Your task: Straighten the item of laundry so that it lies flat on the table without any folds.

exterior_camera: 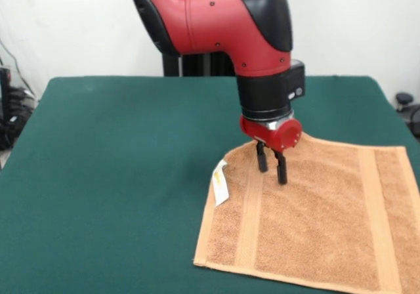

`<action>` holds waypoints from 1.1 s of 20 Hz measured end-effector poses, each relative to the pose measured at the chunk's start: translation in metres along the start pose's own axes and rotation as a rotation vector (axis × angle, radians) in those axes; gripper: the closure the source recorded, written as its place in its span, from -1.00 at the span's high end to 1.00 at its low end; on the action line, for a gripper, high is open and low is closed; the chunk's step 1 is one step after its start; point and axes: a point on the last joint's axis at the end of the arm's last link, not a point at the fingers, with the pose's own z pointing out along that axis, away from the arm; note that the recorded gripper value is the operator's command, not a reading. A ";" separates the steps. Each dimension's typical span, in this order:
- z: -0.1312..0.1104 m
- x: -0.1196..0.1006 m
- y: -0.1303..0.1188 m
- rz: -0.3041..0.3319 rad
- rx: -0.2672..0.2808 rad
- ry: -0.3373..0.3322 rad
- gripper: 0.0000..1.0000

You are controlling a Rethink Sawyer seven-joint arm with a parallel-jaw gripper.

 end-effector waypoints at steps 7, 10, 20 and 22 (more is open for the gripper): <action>-0.001 0.002 -0.004 -0.084 -0.020 -0.020 1.00; -0.001 0.001 -0.006 -0.106 -0.030 -0.016 1.00; -0.003 -0.006 -0.012 -0.158 -0.067 0.002 1.00; -0.003 -0.007 -0.014 -0.166 -0.070 0.001 1.00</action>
